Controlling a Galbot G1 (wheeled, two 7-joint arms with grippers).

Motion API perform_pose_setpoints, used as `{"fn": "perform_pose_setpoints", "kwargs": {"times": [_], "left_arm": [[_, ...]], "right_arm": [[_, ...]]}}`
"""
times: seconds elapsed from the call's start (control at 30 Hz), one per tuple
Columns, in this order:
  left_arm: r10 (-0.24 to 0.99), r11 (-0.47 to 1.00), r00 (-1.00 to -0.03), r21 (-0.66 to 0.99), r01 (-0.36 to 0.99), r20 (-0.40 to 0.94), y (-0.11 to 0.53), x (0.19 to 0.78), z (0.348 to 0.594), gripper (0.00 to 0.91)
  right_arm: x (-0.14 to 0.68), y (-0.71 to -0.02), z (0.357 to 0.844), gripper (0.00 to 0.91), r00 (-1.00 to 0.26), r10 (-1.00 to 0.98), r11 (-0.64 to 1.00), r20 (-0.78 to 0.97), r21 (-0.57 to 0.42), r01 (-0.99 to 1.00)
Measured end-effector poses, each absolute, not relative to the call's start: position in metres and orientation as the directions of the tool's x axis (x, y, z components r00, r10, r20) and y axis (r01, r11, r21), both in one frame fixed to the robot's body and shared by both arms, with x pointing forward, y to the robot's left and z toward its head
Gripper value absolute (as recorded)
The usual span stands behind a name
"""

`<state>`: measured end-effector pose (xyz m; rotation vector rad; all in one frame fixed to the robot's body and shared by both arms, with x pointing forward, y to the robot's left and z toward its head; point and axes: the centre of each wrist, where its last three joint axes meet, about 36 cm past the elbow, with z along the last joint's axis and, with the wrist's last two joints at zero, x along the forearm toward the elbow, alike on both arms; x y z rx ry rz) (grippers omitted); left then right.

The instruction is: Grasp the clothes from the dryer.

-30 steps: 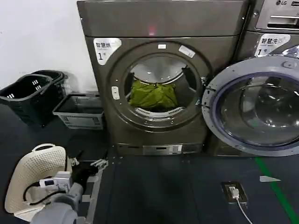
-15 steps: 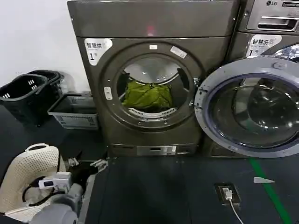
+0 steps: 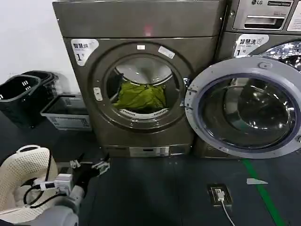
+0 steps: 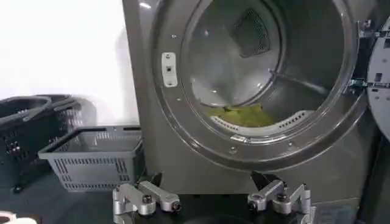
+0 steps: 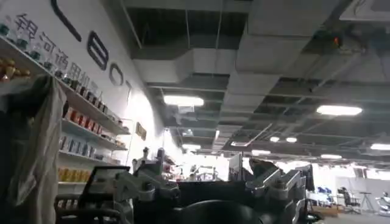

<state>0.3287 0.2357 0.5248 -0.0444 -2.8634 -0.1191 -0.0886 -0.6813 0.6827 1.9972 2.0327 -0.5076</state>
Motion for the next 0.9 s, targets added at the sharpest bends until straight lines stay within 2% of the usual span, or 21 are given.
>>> {"fn": "perform_pose_setpoints", "kwargs": {"times": [0.9], "left_arm": [[0.028,0.996,-0.962,0.076,0.051,0.272,0.233,0.331,0.524,0.907]], "right_arm": [[-0.104,-0.683,0.676,0.907,0.015,0.91,-0.037,-0.415,-0.045,0.998]]}}
